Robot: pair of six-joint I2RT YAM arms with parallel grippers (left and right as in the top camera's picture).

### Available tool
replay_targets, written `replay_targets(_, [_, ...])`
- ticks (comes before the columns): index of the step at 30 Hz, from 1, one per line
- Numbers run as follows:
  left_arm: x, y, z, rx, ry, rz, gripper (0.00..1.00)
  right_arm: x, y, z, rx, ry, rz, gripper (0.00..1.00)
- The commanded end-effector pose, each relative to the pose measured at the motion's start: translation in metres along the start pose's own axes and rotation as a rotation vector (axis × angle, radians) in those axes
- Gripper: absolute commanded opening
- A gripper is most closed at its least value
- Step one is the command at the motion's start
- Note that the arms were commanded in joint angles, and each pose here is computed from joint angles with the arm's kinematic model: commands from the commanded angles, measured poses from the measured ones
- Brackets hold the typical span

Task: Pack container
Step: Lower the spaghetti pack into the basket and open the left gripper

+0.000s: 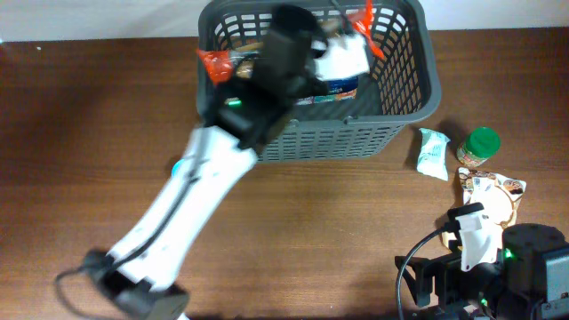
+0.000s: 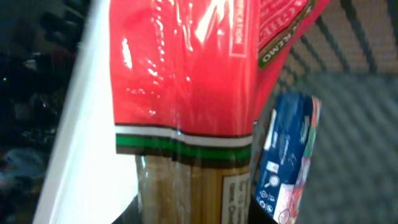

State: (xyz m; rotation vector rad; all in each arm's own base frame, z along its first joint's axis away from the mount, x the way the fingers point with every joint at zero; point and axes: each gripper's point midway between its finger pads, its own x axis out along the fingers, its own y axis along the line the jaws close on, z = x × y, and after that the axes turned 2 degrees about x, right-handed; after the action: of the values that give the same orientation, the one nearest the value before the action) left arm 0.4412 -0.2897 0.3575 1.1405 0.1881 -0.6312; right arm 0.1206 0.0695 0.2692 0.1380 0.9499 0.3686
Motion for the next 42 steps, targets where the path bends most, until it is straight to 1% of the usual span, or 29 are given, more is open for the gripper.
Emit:
replay_targets(1, [0.023,-0.013,0.005,0.17,0.086,0.028,0.02,0.0,0.002,-0.002,-0.013,0.003,0.01,0.99])
replay_targets(5, [0.052,-0.048,0.009,0.189,0.053,-0.07,0.02,0.0,0.002,-0.005,-0.01,0.015,0.009,0.99])
replay_targets(10, [0.073,-0.065,-0.001,0.19,0.062,-0.117,0.02,0.0,0.001,-0.009,-0.005,0.034,0.006,0.99])
replay_targets(15, [0.081,-0.06,-0.014,0.107,0.038,-0.146,0.02,0.0,0.001,-0.009,-0.005,0.034,0.006,0.99])
replay_targets(19, [0.084,-0.05,-0.027,0.085,0.049,-0.133,0.02,0.0,0.001,-0.009,-0.006,0.033,0.006,0.99])
replay_targets(23, [0.087,-0.046,-0.034,0.049,-0.019,-0.173,0.02,0.0,0.001,-0.009,-0.006,0.032,0.006,0.99])
replay_targets(26, [0.092,-0.038,-0.042,0.044,-0.01,-0.15,0.02,0.0,0.001,-0.008,-0.006,0.029,0.007,0.99])
replay_targets(32, [0.104,-0.048,-0.051,0.046,-0.001,-0.18,0.02,0.0,0.001,-0.006,-0.008,0.021,0.008,0.99])
replay_targets(38, [0.107,-0.054,-0.051,0.045,-0.008,-0.196,0.02,0.0,0.001,-0.006,-0.009,0.021,0.006,0.99])
replay_targets(39, [0.107,-0.054,-0.051,0.045,-0.008,-0.197,0.02,0.0,0.0,-0.006,-0.009,0.021,0.003,0.99])
replay_targets(40, [0.107,-0.054,-0.051,0.045,-0.008,-0.196,0.06,0.0,0.0,-0.006,-0.009,0.021,0.002,0.99])
replay_targets(42, [0.107,-0.054,-0.051,0.045,-0.007,-0.197,0.27,0.0,0.0,-0.006,-0.009,0.02,0.002,0.99])
